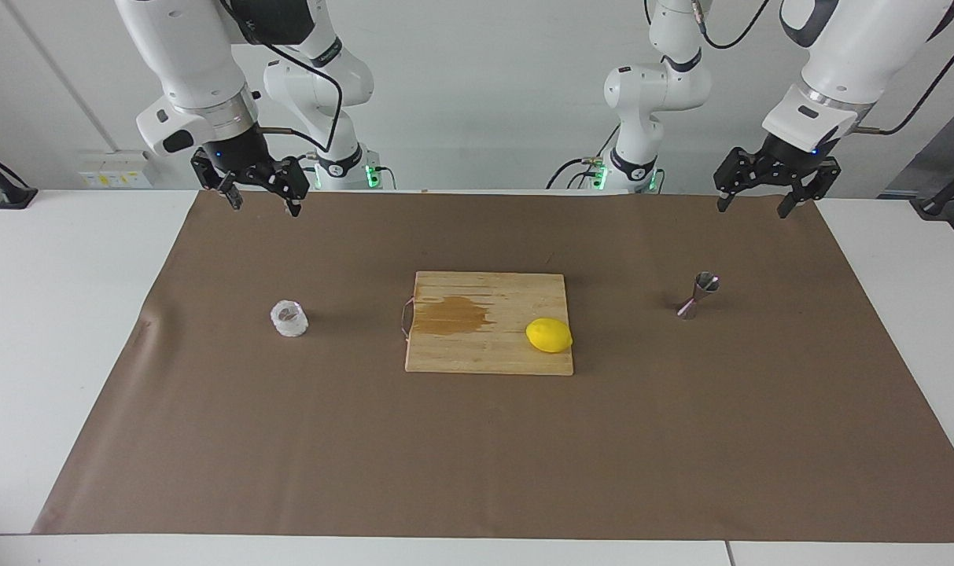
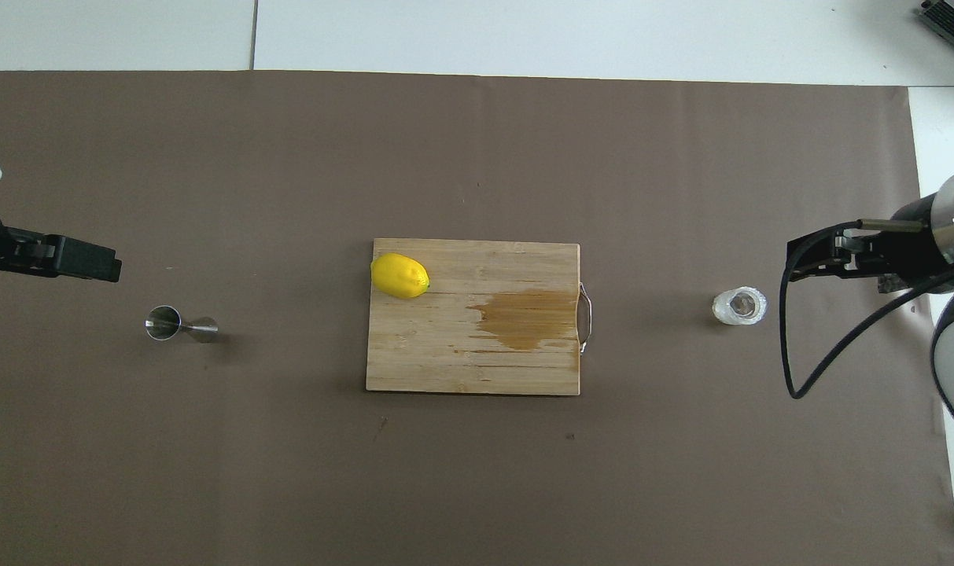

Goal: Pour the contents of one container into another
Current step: 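Open the left gripper and move it toward the metal cup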

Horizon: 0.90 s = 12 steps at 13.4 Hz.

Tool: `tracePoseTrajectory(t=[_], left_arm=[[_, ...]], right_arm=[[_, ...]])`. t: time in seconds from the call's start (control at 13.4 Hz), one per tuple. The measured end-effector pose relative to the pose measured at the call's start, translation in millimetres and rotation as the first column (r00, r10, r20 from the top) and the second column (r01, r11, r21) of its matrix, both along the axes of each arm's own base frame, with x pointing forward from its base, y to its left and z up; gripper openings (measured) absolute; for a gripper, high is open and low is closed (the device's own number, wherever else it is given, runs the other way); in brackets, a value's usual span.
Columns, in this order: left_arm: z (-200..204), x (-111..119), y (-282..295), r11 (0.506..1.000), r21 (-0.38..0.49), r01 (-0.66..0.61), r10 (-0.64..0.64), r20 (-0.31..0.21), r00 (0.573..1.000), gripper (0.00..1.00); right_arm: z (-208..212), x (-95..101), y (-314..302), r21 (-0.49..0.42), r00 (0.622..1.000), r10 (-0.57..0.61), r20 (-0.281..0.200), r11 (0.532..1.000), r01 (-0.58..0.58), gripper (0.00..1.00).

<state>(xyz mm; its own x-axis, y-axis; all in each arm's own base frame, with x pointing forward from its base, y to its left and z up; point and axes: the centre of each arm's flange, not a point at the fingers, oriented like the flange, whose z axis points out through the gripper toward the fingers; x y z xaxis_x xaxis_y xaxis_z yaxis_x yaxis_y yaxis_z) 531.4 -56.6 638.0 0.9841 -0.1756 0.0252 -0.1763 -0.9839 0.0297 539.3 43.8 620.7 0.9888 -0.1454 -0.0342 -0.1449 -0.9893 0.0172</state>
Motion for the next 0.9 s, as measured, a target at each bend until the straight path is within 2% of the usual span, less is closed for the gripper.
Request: tracePoseTrajectory(t=[0.52,0.67,0.9], left_arm=[[-1,0,3,1.0,0.0,-0.02,0.02,-0.007,1.0,1.0],[-7,-2,10,0.995,0.003,-0.099,0.099,-0.027,0.995,1.0],[-20,-8,23,0.951,0.016,-0.309,0.309,-0.056,0.949,1.0]], right_arm=[[0,0.0,0,0.0,1.0,0.0,0.0,1.0,0.0,1.0],[0,0.0,0,0.0,1.0,-0.001,0.0,1.0,0.001,1.0],[0,0.2,-3,0.0,1.0,-0.006,0.0,1.0,0.006,1.0]])
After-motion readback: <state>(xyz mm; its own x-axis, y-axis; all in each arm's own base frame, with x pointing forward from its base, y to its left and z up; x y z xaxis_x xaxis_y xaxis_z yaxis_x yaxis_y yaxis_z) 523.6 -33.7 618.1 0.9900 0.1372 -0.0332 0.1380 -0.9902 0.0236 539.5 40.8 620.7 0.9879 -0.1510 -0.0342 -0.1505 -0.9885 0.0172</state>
